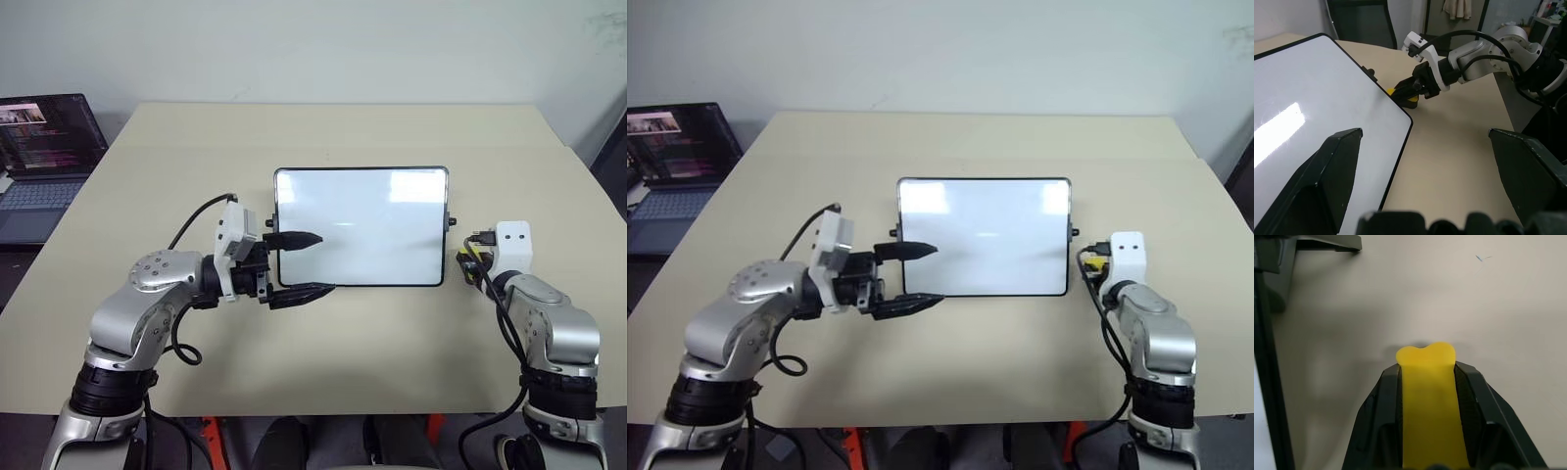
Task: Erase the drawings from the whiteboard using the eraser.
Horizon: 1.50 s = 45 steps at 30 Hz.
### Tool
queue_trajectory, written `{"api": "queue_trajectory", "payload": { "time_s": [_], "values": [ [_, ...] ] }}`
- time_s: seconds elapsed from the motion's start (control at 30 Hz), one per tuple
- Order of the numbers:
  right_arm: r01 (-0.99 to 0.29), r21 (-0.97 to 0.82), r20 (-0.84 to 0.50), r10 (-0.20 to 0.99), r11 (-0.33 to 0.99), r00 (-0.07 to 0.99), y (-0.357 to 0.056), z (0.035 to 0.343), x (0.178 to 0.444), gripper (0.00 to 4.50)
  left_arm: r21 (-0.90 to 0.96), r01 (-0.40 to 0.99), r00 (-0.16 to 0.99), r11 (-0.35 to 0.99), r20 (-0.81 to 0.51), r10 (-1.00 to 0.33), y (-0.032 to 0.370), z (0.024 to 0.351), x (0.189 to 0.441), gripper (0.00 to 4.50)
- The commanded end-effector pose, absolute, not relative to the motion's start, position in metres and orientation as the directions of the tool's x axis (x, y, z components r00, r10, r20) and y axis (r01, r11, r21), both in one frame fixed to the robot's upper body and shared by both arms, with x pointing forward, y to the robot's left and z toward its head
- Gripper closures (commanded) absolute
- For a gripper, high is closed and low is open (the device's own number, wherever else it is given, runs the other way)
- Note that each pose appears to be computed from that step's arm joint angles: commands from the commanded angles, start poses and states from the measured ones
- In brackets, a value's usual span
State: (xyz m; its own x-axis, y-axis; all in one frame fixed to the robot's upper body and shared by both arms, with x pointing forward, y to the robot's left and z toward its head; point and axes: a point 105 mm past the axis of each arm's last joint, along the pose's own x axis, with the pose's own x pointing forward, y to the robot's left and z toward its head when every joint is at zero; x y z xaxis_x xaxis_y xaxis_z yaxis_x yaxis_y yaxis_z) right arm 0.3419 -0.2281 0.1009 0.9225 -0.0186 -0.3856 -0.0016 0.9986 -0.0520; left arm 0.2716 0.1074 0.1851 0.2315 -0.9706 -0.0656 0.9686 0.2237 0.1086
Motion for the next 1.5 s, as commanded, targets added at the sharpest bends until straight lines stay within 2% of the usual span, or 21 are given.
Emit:
{"api": "queue_trajectory", "payload": {
  "time_s": [0.03,0.37,0.47,0.63,0.7,0.93,1.13,1.3,1.43,1.5],
  "values": [
    [0.002,-0.059,-0.346,-0.022,0.998,0.938,-0.232,0.11,0.347,3.32,0.153,0.968,0.208,0.197,-0.06,-0.976,0.104,0.192,0.268,0.0],
    [-0.002,-0.046,-0.347,-0.015,0.999,0.938,-0.233,0.108,0.351,3.32,0.162,0.967,0.211,0.198,-0.066,-0.975,0.106,0.192,0.271,0.0],
    [-0.004,-0.041,-0.347,-0.011,0.999,0.938,-0.231,0.108,0.35,2.43,0.163,0.967,0.21,0.197,-0.068,-0.975,0.106,0.191,0.272,0.0],
    [-0.006,-0.037,-0.348,-0.008,0.999,0.937,-0.231,0.109,0.349,0.62,0.164,0.966,0.213,0.2,-0.068,-0.975,0.106,0.191,0.273,0.0],
    [-0.004,-0.037,-0.347,-0.009,0.999,0.938,-0.231,0.11,0.349,0.03,0.163,0.966,0.213,0.2,-0.068,-0.975,0.107,0.191,0.272,0.0],
    [0.016,-0.017,-0.332,-0.021,1.0,0.943,-0.23,0.119,0.346,0.03,0.163,0.965,0.221,0.207,-0.071,-0.973,0.108,0.191,0.273,0.0],
    [0.061,-0.022,-0.272,-0.065,0.998,0.96,-0.236,0.146,0.335,0.03,0.168,0.947,0.288,0.275,-0.057,-0.956,0.117,0.195,0.276,0.0],
    [0.109,-0.029,-0.225,-0.113,0.994,0.968,-0.243,0.163,0.317,0.03,0.14,0.877,0.467,0.459,-0.023,-0.884,0.128,0.191,0.284,0.0],
    [0.133,-0.023,-0.217,-0.135,0.991,0.967,-0.244,0.156,0.303,0.03,0.13,0.771,0.63,0.623,-0.009,-0.777,0.132,0.173,0.288,0.0],
    [0.11,-0.036,-0.205,-0.115,0.993,0.972,-0.239,0.144,0.294,0.03,0.116,0.673,0.734,0.731,0.025,-0.679,0.134,0.165,0.291,0.0]
  ]
}}
